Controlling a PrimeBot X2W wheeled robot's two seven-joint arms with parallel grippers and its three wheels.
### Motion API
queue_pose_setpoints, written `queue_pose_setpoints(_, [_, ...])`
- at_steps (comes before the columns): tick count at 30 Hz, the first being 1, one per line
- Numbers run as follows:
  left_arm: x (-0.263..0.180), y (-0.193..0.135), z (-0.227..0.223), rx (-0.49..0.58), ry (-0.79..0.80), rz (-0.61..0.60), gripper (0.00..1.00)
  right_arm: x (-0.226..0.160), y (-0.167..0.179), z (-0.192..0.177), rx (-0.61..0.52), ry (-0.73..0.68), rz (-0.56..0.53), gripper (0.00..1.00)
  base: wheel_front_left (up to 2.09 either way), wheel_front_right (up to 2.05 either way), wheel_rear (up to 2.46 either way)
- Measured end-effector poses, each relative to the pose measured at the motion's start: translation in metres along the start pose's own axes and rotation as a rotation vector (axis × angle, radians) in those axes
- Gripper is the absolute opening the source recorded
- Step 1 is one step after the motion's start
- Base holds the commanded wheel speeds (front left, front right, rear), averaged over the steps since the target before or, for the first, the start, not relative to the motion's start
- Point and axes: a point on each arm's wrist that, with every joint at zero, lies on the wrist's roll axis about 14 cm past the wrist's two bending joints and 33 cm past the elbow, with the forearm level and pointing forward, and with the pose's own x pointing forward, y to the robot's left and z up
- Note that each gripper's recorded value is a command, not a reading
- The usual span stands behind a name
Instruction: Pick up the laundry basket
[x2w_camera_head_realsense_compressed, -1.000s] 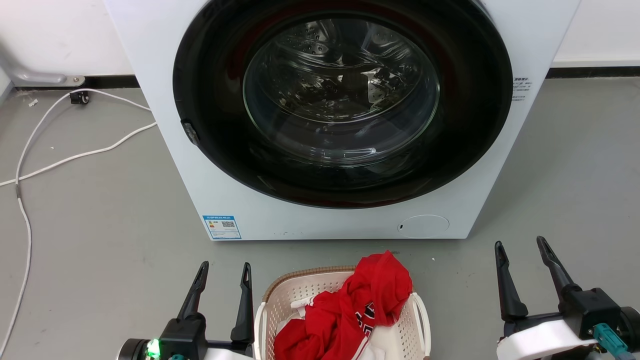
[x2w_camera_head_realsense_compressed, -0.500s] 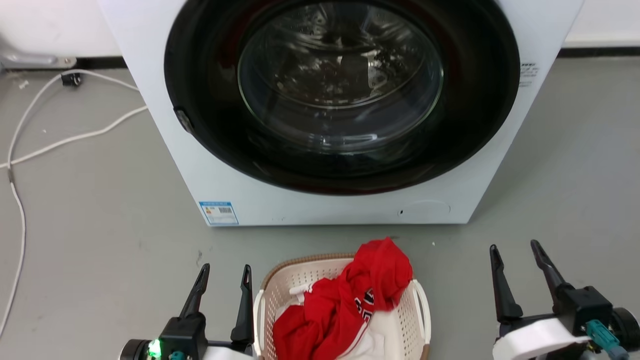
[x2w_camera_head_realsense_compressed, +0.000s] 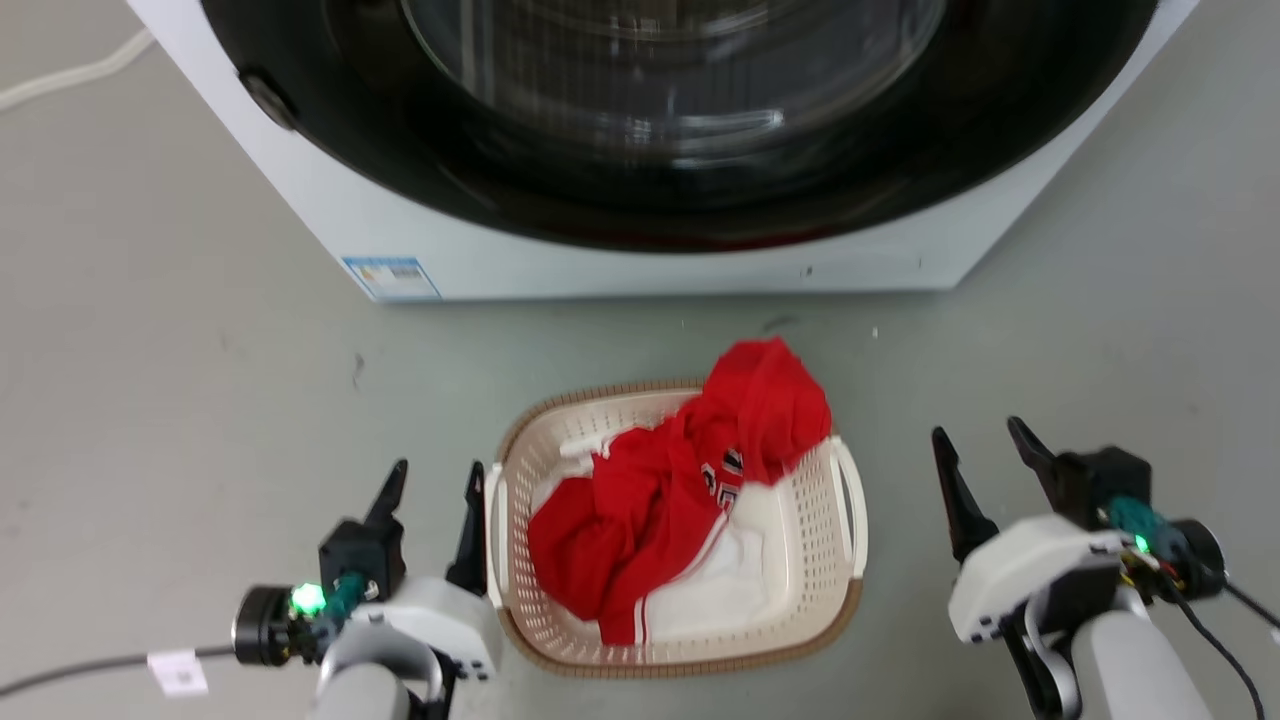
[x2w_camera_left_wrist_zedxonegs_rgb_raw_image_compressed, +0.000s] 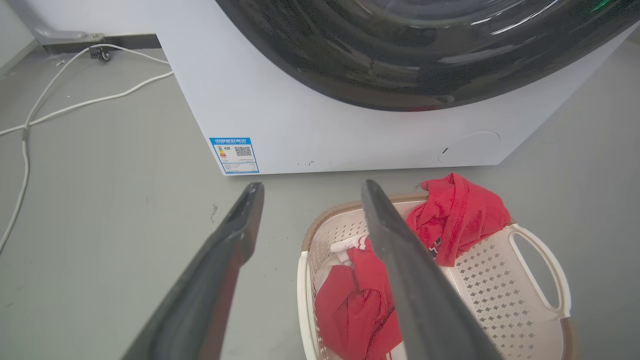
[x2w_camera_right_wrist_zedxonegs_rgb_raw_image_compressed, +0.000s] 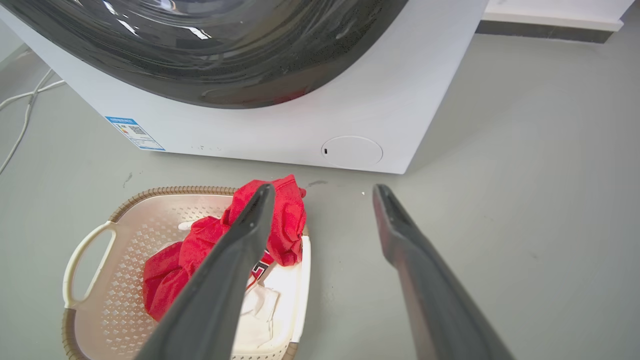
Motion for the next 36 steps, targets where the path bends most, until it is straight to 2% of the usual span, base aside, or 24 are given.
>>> queue_pose_setpoints(5, [0.026, 0.015, -0.049, 0.005, 0.159, -0.009, 1.0, 0.028, 0.005, -0.043, 0.01, 0.171, 0.028, 1.0, 0.0, 0.0, 0.0])
queue_pose_setpoints(15, [0.062, 0.021, -0.126, 0.014, 0.449, -0.079, 1.0, 0.061, 0.01, -0.126, 0.078, 0.496, 0.05, 1.0, 0.0, 0.0, 0.0])
queue_pose_setpoints(21, [0.072, 0.028, -0.161, 0.041, 0.598, -0.099, 1.0, 0.079, 0.015, -0.157, 0.094, 0.619, 0.072, 1.0, 0.0, 0.0, 0.0])
queue_pose_setpoints(26, [0.071, 0.008, -0.188, 0.013, 0.731, -0.15, 1.0, 0.082, 0.015, -0.182, 0.096, 0.708, 0.074, 1.0, 0.0, 0.0, 0.0])
queue_pose_setpoints(36, [0.081, 0.015, -0.211, 0.048, 0.844, -0.195, 1.0, 0.096, 0.02, -0.207, 0.116, 0.798, 0.093, 1.0, 0.0, 0.0, 0.0])
